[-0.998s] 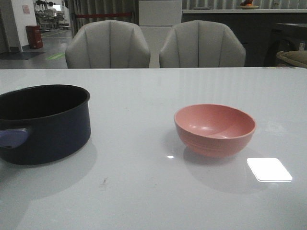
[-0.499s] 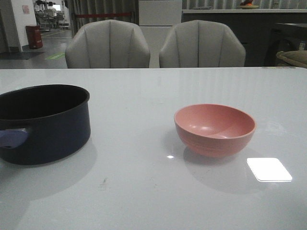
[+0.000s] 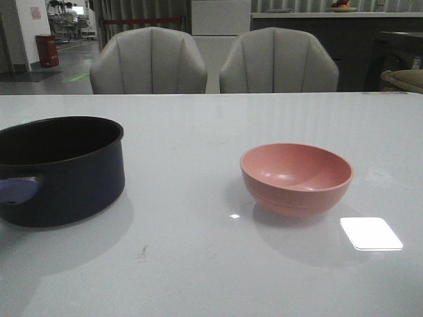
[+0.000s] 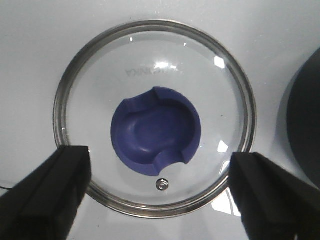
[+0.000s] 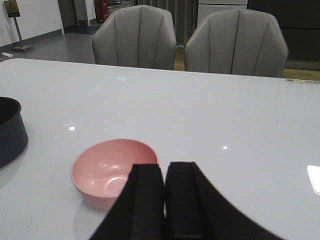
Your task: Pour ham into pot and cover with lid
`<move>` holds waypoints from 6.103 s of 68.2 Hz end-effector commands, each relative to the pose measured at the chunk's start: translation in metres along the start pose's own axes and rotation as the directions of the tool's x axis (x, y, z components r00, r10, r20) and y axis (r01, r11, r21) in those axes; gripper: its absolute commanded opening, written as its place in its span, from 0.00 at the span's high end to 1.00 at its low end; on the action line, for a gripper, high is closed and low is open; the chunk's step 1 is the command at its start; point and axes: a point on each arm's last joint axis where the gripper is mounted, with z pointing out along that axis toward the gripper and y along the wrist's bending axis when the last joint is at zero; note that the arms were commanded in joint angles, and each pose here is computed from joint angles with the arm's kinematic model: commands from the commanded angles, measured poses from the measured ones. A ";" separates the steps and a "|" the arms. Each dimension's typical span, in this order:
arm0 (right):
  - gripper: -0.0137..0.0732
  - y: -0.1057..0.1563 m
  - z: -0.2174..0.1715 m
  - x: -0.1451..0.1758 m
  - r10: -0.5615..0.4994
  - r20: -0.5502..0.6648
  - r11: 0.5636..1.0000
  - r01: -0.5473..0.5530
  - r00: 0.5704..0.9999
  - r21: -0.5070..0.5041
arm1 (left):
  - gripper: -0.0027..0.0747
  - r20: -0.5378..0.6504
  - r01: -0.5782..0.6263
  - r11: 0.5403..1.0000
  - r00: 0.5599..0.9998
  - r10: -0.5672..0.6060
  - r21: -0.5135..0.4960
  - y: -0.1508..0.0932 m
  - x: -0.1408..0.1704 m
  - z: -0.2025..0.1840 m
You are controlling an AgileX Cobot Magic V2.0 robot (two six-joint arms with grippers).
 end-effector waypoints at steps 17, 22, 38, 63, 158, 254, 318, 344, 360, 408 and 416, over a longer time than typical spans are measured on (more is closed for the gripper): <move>0.65 -0.001 -0.001 -0.016 -0.012 0.104 1.000 0.010 0.995 0.020 | 0.13 -0.028 0.002 1.000 1.000 -0.002 -0.002 0.001 -0.017 0.021; 0.65 -0.001 -0.001 -0.016 -0.012 0.104 1.000 0.010 0.995 0.020 | 0.13 -0.038 0.004 1.000 0.999 -0.004 -0.002 0.001 -0.017 0.027; 0.65 -0.001 -0.001 -0.016 -0.012 0.104 1.000 0.010 0.995 0.020 | 0.26 -0.092 0.005 1.000 0.996 -0.005 -0.003 0.001 -0.019 0.044; 0.65 -0.001 -0.001 -0.016 -0.012 0.104 1.000 0.010 0.995 0.020 | 0.60 -0.063 0.010 1.000 0.998 -0.009 0.002 0.000 -0.022 0.045; 0.65 -0.001 -0.001 -0.016 -0.012 0.104 1.000 0.010 0.995 0.020 | 0.60 0.184 -0.462 0.878 0.880 0.437 0.126 -0.155 -0.020 -0.082; 0.65 -0.001 -0.001 -0.016 -0.012 0.104 1.000 0.010 0.995 0.020 | 0.22 0.087 -0.493 0.859 0.870 0.485 0.140 -0.181 -0.024 -0.031; 0.65 -0.001 -0.001 -0.016 -0.012 0.104 1.000 0.010 0.995 0.020 | 0.22 0.078 -0.516 0.853 0.856 0.511 0.071 -0.175 -0.027 -0.030; 0.65 -0.001 -0.001 -0.016 -0.012 0.104 1.000 0.010 0.995 0.020 | 0.22 0.067 -0.521 0.852 0.853 0.517 0.053 -0.173 -0.027 -0.030; 0.65 -0.001 -0.001 -0.016 -0.012 0.104 1.000 0.010 0.995 0.020 | 0.22 0.037 -0.520 0.853 0.854 0.518 0.053 -0.172 -0.026 -0.036; 0.65 -0.001 -0.001 -0.016 -0.012 0.104 1.000 0.010 0.995 0.020 | 0.22 0.085 -0.508 0.859 0.860 0.503 0.066 -0.175 -0.038 -0.075; 0.65 -0.001 -0.001 -0.016 -0.012 0.104 1.000 0.010 0.995 0.020 | 0.22 0.087 -0.504 0.860 0.863 0.498 0.082 -0.176 -0.038 -0.075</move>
